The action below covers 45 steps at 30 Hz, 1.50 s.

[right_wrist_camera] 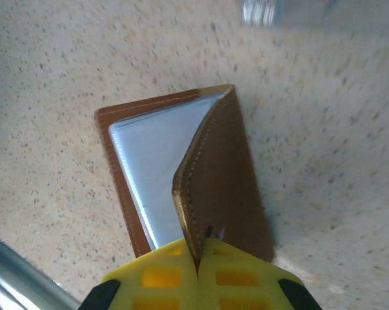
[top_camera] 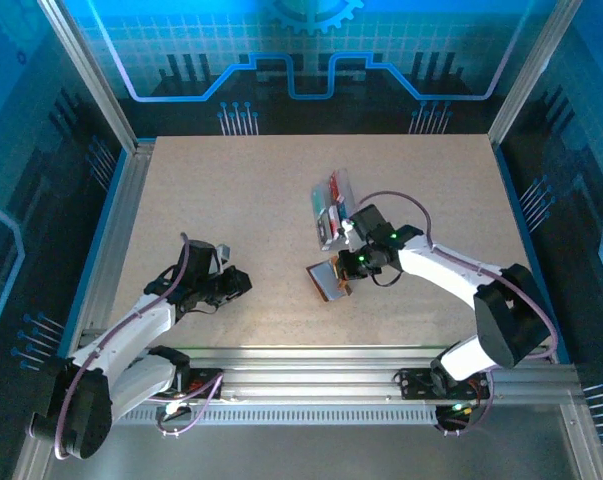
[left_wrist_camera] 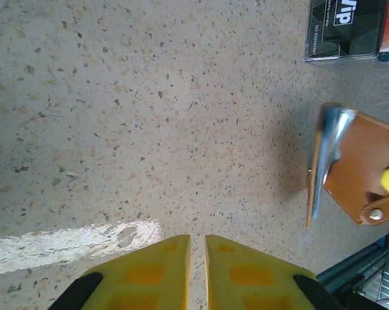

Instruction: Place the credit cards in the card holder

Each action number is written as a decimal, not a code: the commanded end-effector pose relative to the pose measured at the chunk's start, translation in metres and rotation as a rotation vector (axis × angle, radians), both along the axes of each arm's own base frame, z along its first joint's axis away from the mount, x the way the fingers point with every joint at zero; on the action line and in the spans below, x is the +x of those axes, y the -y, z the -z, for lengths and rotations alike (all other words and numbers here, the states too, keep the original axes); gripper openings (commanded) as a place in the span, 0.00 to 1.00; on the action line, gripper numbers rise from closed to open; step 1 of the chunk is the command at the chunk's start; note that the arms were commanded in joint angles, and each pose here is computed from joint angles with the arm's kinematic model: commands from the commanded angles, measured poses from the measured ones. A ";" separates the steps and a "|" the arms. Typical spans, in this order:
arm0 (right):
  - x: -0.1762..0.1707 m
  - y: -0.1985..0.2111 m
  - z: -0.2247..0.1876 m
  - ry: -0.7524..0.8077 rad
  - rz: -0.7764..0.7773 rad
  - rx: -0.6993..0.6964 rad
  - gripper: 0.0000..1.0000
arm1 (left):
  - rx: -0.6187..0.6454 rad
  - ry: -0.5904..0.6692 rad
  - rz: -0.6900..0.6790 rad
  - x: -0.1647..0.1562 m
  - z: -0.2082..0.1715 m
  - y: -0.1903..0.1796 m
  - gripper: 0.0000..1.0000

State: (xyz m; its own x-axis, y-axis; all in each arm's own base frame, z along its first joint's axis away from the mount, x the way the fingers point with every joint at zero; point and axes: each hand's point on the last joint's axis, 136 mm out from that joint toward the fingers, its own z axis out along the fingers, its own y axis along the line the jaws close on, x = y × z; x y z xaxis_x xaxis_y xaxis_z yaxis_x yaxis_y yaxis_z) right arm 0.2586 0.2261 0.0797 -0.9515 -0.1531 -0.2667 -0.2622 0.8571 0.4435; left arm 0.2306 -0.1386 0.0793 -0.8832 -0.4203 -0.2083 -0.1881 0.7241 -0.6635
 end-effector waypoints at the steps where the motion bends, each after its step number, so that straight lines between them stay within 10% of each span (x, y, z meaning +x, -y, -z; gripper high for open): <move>1: -0.018 -0.003 0.032 -0.237 0.062 0.244 0.00 | -0.019 0.028 0.053 0.002 -0.015 0.008 0.15; 12: -0.006 0.069 0.057 -0.242 0.340 0.219 0.00 | 0.053 0.061 0.231 0.003 -0.028 0.058 0.19; 35: -0.035 -0.089 -0.051 -0.265 0.000 0.540 0.00 | 0.059 0.131 0.043 0.030 -0.058 0.026 0.19; 45: -0.011 -0.053 0.012 -0.418 0.086 0.595 0.00 | 0.054 0.103 0.093 0.030 -0.049 0.031 0.20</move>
State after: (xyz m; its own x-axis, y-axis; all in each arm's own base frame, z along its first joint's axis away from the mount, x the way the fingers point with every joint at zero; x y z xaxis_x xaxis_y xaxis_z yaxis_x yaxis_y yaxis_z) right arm 0.2480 0.2933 0.0758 -0.9976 -0.0044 0.0688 0.0579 0.4868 0.8716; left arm 0.2611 -0.1642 0.1339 -0.8689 -0.3569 -0.3431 -0.0654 0.7697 -0.6350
